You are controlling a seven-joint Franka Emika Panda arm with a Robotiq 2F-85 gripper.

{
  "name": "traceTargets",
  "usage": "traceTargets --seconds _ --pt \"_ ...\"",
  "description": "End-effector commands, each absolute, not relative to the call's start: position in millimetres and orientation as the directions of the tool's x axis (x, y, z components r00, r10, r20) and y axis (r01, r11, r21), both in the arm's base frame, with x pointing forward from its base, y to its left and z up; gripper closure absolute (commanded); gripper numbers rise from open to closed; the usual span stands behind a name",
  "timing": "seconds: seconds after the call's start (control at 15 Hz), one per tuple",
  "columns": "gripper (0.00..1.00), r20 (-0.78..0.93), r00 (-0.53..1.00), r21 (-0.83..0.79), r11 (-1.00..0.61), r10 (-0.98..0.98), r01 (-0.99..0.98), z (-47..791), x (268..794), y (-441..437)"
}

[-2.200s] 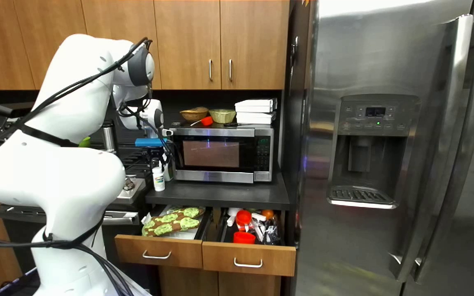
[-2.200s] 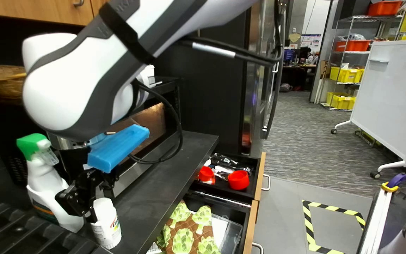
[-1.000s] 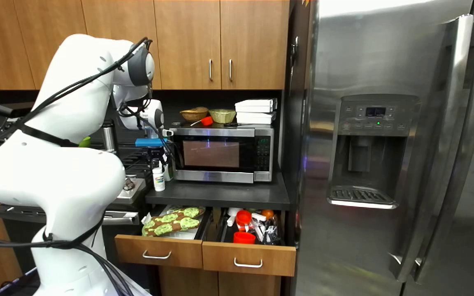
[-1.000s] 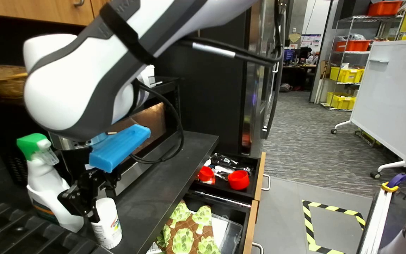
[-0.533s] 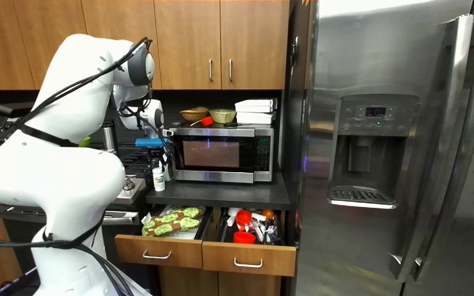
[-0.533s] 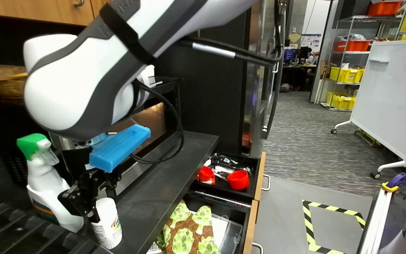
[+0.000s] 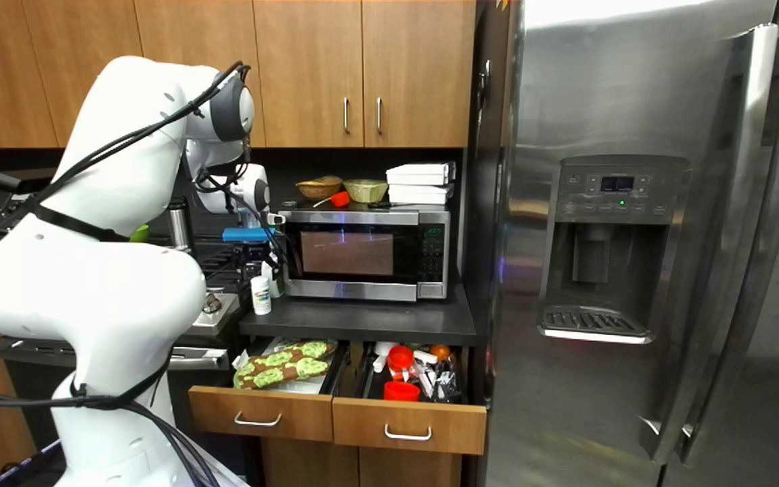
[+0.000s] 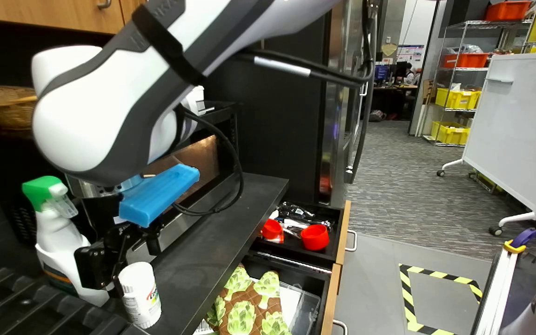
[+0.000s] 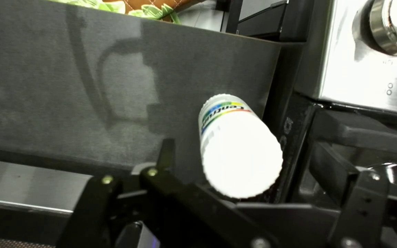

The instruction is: Put the lid on the bottle

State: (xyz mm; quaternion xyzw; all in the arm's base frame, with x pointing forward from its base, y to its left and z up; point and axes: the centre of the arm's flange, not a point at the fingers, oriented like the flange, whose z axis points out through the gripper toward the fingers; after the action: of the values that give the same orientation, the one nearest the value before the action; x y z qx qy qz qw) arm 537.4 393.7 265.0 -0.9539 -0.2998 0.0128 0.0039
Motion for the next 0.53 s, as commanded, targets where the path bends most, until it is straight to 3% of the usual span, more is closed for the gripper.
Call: traceTargets --seconds 0.0,0.47 --pt "0.00 -0.025 0.824 0.005 -0.825 0.565 0.566 273 546 385" --pt "0.00 -0.012 0.845 0.029 -0.845 0.534 0.534 297 540 362"
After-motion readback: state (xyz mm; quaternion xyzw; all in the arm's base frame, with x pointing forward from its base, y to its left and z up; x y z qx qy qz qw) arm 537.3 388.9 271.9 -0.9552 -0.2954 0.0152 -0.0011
